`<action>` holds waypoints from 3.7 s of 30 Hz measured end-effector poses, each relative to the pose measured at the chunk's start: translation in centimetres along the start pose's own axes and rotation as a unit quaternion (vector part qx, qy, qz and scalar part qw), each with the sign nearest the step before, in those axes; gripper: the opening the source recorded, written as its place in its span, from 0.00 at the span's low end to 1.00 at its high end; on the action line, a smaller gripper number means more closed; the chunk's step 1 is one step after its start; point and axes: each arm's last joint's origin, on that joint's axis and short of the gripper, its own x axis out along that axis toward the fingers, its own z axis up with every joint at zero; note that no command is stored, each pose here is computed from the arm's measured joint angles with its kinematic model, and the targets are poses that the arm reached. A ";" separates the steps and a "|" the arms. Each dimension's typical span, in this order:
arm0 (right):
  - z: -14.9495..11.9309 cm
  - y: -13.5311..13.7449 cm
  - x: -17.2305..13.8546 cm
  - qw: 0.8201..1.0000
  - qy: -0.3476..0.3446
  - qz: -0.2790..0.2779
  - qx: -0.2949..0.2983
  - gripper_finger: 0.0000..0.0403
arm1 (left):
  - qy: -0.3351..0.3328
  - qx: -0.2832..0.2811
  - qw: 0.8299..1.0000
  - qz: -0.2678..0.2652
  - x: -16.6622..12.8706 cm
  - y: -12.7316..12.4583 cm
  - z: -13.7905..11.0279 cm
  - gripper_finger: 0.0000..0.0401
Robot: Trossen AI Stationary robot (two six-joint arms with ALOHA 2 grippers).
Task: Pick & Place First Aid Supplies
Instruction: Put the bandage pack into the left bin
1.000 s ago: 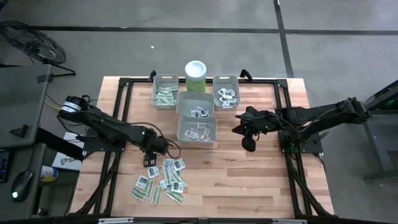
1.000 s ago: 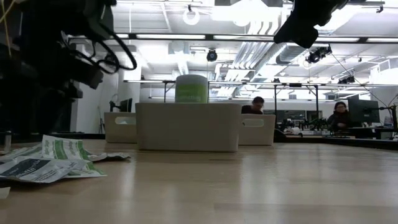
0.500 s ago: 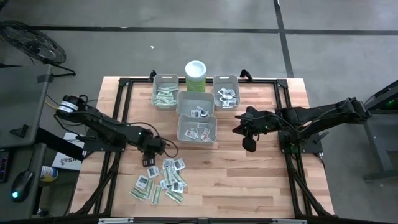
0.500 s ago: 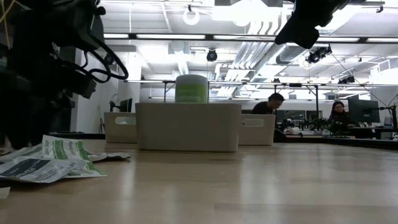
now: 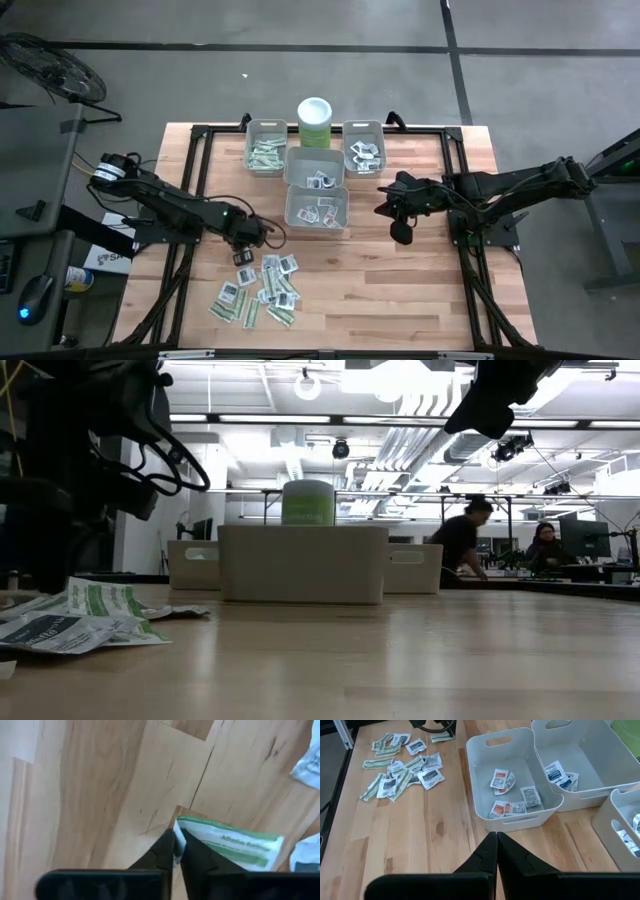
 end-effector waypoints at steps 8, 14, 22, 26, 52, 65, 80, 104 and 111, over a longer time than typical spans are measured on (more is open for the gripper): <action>0.0 0.0 0.0 1.000 0.000 0.000 -0.002 0.00 | -0.013 -0.030 0.999 -0.015 -1.8 -1.2 1.5 0.00; 0.0 0.0 0.0 1.000 0.001 0.000 -0.005 0.00 | -0.050 -0.083 0.995 -0.039 -4.5 -1.5 4.0 0.00; 0.0 0.0 0.0 1.000 0.001 0.000 -0.006 0.00 | -0.058 -0.165 0.984 -0.022 -8.5 0.3 6.6 0.00; 0.0 0.0 0.0 1.000 0.002 0.000 -0.006 0.00 | -0.053 -0.181 0.982 0.021 -11.0 2.1 7.5 0.00; -0.1 -0.5 0.0 1.000 0.007 -0.017 -0.023 0.00 | -0.241 -0.441 0.862 0.076 -15.1 16.1 10.9 0.00; -0.1 -0.6 0.1 1.000 0.009 -0.016 -0.022 0.00 | -0.202 -0.523 0.819 0.122 -11.8 18.6 12.5 0.00; -0.1 -0.6 0.1 1.000 0.010 -0.014 -0.025 0.00 | -0.191 -0.530 0.813 0.143 -11.6 18.6 12.3 0.13; -0.1 -0.6 0.1 1.000 0.011 -0.015 -0.008 0.00 | -0.134 -0.275 0.949 0.071 -14.8 12.1 9.0 0.29; -0.1 -0.6 0.1 1.000 0.011 -0.015 -0.007 0.00 | -0.135 -0.214 0.967 0.020 -13.9 6.6 7.7 0.29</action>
